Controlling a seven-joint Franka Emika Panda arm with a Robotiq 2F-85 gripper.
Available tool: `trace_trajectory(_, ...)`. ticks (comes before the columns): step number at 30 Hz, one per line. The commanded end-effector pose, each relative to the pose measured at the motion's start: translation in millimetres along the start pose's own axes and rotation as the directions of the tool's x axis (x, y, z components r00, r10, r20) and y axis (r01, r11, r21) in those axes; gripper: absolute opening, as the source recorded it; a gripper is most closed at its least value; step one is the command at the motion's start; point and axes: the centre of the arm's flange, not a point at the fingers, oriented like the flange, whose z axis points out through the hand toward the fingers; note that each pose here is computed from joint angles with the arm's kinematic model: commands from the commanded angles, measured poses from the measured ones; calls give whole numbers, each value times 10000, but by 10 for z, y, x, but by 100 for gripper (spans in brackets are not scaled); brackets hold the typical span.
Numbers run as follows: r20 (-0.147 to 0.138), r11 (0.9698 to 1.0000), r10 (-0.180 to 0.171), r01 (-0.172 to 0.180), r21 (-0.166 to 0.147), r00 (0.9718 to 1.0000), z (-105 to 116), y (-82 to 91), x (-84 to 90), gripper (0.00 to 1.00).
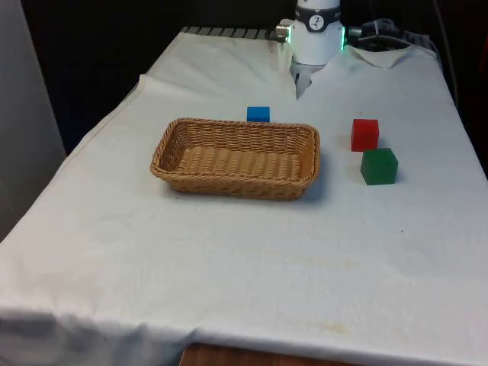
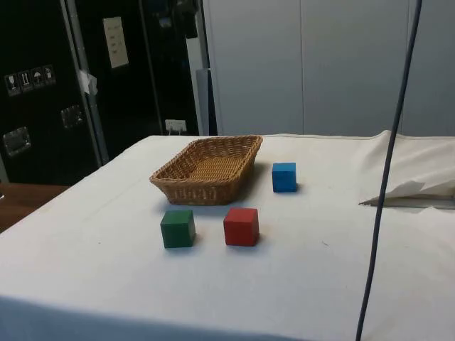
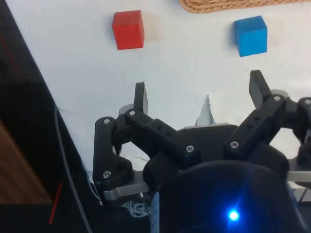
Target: Pick up exactly two blocks and place them into the basket.
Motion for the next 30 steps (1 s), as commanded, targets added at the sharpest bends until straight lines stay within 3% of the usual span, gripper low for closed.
trace_trajectory(1, -69, 10000, 58, -59, -48, 10000, -9, -22, -19, 100)
trace_trajectory(7, -71, 9998, 174, -175, -71, 9998, 10, -76, -72, 100)
trace_trajectory(8, 70, 9999, 133, -134, 31, 9999, 26, -76, -57, 100)
trace_trajectory(9, -73, 9998, 203, -204, -79, 9998, 23, -95, -99, 100)
trace_trajectory(16, -117, 9994, 333, -334, -113, 9994, 104, -160, -211, 100)
trace_trajectory(17, 5, 9995, 299, -299, -49, 9996, 127, -166, -219, 100)
trace_trajectory(18, -132, 9992, 372, -374, -117, 9992, 144, -180, -238, 100)
trace_trajectory(24, -239, 9985, 528, -531, -114, 9983, 282, -231, -321, 100)
trace_trajectory(26, -88, 9989, 472, -473, -50, 9988, 297, -236, -312, 100)
trace_trajectory(27, -295, 9983, 567, -570, -97, 9980, 327, -256, -339, 100)
trace_trajectory(30, -370, 9979, 643, -645, -59, 9972, 405, -291, -362, 100)
